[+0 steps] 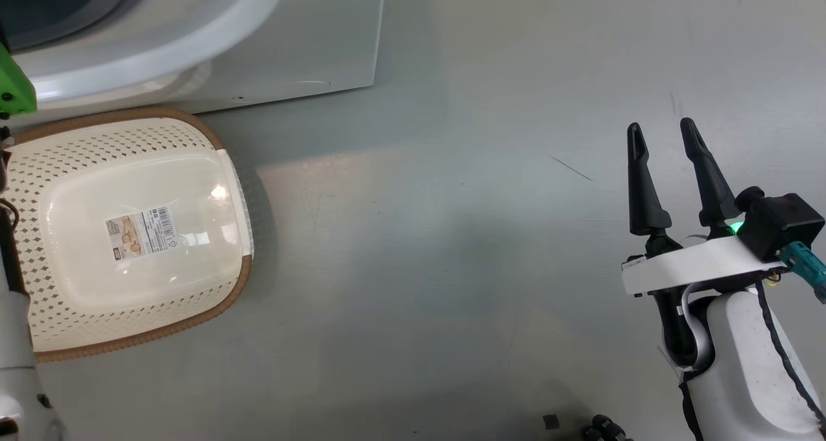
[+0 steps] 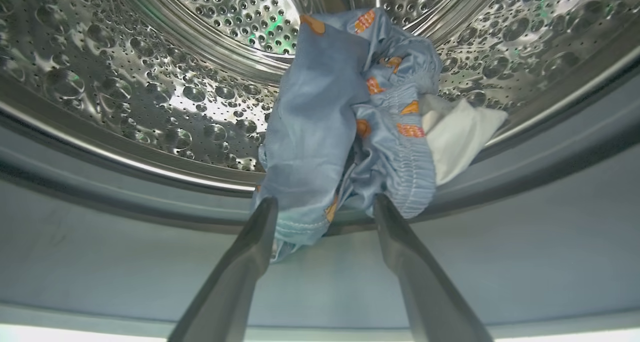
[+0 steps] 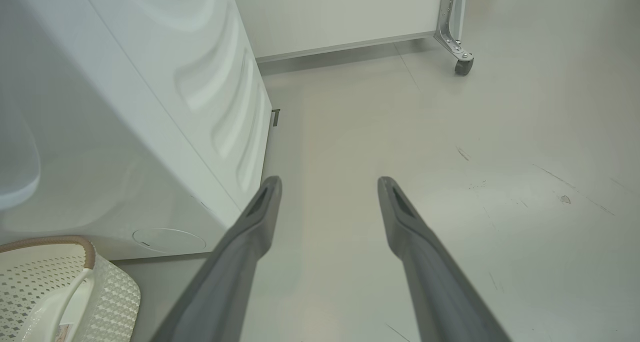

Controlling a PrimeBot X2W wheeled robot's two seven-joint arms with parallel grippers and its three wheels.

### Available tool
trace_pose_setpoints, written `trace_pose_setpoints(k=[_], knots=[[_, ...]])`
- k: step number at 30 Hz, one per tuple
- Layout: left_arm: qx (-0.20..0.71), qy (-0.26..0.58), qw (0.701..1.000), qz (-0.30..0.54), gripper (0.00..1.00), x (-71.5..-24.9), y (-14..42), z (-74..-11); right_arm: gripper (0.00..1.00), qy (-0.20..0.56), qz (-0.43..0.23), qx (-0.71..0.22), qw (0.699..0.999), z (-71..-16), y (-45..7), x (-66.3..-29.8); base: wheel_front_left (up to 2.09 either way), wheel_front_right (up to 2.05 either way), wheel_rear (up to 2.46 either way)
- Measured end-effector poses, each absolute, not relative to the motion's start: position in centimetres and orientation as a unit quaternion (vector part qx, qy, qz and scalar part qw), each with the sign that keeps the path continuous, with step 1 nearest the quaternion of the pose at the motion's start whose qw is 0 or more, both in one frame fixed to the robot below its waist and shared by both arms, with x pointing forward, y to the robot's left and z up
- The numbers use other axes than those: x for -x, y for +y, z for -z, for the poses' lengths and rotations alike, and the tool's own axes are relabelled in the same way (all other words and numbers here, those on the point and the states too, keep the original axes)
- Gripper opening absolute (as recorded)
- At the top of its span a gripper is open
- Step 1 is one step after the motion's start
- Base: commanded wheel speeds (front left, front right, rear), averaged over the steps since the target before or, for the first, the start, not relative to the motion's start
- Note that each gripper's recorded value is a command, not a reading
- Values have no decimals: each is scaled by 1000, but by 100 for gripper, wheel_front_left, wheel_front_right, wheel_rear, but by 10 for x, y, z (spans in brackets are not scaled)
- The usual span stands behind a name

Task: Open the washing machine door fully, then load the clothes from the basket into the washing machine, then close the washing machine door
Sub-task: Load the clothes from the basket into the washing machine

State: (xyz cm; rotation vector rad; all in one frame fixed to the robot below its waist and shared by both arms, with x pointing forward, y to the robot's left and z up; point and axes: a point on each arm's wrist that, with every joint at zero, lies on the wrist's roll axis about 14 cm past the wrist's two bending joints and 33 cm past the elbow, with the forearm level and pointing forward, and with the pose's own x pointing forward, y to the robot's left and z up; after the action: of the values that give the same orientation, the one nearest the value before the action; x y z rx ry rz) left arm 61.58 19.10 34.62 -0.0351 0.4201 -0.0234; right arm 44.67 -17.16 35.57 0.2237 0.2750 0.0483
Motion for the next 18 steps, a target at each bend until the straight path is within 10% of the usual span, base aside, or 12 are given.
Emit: trace_pose_setpoints(k=[18], knots=[[59, 228, 971, 30, 100, -633, 170, -335, 100, 149, -17, -117, 982, -344, -174, -446, 0, 0, 0]])
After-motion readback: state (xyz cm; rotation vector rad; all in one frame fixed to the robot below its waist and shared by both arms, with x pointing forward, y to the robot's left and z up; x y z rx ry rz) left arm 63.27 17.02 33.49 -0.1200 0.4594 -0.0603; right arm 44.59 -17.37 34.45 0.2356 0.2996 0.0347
